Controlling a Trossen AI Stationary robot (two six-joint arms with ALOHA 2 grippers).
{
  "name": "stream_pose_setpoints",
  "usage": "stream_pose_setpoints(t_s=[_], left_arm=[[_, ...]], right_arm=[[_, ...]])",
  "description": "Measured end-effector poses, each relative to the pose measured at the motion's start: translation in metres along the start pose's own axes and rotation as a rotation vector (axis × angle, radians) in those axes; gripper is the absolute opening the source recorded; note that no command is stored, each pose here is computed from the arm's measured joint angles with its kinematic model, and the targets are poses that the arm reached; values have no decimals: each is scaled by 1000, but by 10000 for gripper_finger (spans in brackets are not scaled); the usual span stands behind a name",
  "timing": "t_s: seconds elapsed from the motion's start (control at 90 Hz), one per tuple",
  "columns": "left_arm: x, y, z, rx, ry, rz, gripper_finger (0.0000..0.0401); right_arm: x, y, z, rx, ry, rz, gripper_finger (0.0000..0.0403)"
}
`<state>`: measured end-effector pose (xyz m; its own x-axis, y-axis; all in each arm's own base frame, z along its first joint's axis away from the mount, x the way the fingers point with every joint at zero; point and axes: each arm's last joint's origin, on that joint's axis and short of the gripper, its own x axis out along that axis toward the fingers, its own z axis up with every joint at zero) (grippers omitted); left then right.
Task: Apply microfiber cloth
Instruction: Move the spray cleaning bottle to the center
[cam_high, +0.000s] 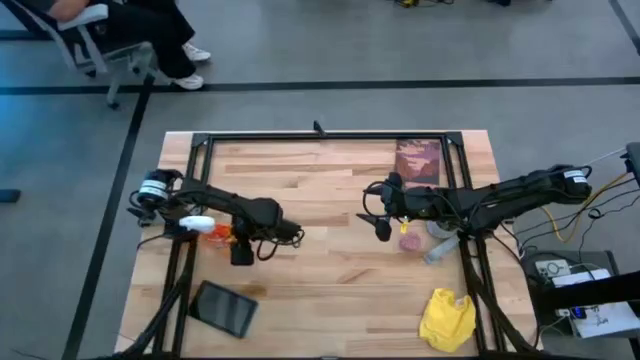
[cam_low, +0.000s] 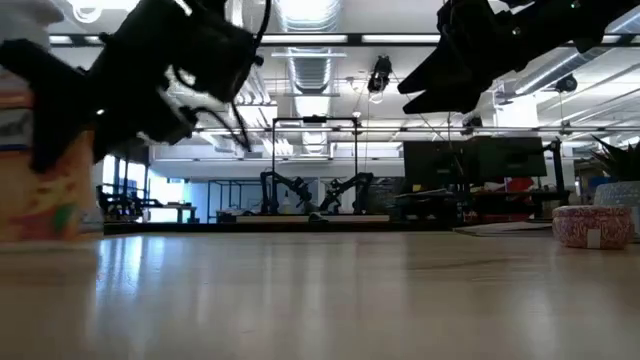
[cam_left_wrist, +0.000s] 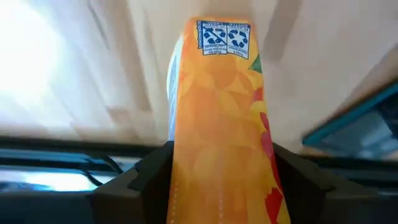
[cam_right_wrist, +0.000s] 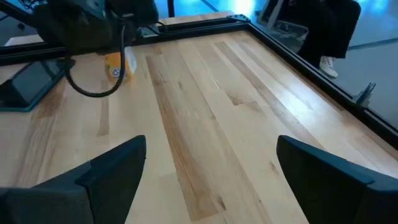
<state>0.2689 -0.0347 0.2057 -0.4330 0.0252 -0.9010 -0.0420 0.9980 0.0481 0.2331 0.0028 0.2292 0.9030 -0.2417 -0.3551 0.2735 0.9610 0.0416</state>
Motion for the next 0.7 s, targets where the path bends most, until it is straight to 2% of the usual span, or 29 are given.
stream_pose_setpoints(t_s=[0.2,0.467,0.7], left_arm=[[-12,-2,25,90,-26,99,201],[-23,-4,69,253,-12,305,202],[-51,-6,94,327,-156,405,214]], right_arm=[[0,0,0,0,-1,0,344],[0,0,0,0,-1,0,344],[0,0,0,0,-1,0,344]])
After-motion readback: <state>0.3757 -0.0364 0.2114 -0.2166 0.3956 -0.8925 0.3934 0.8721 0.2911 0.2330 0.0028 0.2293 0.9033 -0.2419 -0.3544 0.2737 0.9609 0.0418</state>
